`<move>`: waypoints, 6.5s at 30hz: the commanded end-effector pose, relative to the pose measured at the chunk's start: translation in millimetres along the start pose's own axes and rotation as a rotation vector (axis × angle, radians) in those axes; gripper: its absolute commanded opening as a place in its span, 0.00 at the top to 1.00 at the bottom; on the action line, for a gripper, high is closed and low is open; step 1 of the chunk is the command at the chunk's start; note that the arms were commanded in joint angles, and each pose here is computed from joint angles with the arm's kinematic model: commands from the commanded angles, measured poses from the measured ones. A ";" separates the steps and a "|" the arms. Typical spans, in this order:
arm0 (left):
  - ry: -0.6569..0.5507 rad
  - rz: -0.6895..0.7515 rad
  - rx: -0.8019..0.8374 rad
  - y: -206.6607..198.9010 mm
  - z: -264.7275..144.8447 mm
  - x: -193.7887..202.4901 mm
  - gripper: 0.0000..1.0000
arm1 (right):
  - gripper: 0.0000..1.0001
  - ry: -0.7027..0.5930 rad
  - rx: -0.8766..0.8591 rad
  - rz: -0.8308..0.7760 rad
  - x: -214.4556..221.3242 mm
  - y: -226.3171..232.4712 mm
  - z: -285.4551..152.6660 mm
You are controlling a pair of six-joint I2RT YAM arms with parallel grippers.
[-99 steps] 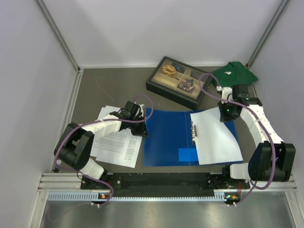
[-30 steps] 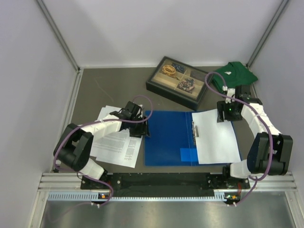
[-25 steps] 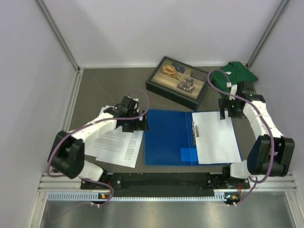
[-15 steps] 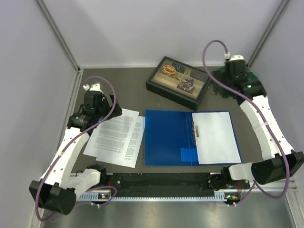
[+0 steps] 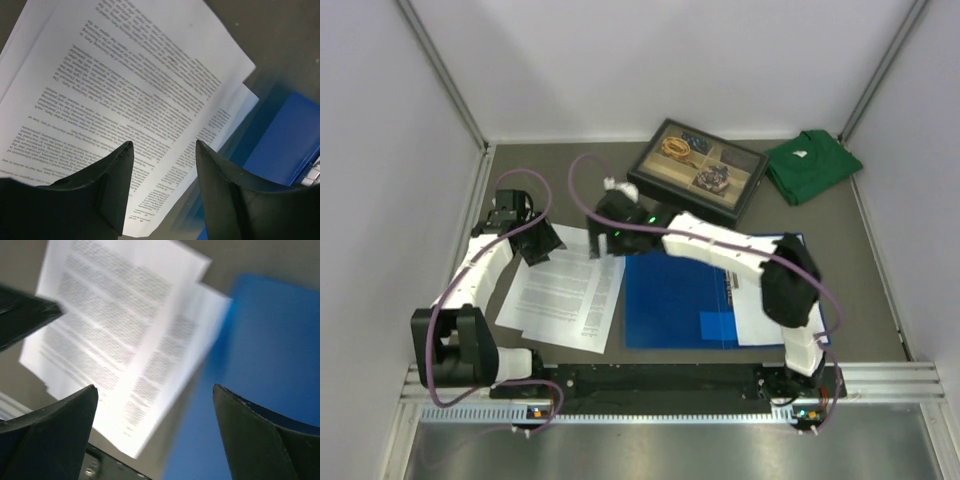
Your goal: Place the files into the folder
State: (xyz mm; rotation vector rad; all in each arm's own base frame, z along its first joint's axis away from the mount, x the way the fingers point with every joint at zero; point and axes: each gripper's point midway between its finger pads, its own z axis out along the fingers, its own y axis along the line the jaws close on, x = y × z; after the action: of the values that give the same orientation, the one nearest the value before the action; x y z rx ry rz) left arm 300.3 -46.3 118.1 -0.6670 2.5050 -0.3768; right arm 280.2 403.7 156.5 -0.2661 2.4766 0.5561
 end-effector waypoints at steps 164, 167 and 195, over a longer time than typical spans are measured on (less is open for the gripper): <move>0.467 0.408 0.422 -110.5 38.1 153.9 0.21 | 1.00 0.184 0.308 -0.044 58.3 -357.1 -185.0; 0.471 0.410 0.422 -110.3 37.6 154.8 0.22 | 1.00 0.179 0.302 -0.050 57.7 -356.6 -184.1; 0.468 0.426 0.425 -114.2 35.1 154.1 0.23 | 1.00 0.234 0.316 -0.013 72.9 -359.9 -180.7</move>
State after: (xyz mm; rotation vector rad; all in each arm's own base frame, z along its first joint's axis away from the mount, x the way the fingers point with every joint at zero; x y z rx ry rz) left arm 237.4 -218.5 56.0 0.0932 2.8199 -0.9156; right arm 240.0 0.9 128.2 -0.2447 2.7448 0.1454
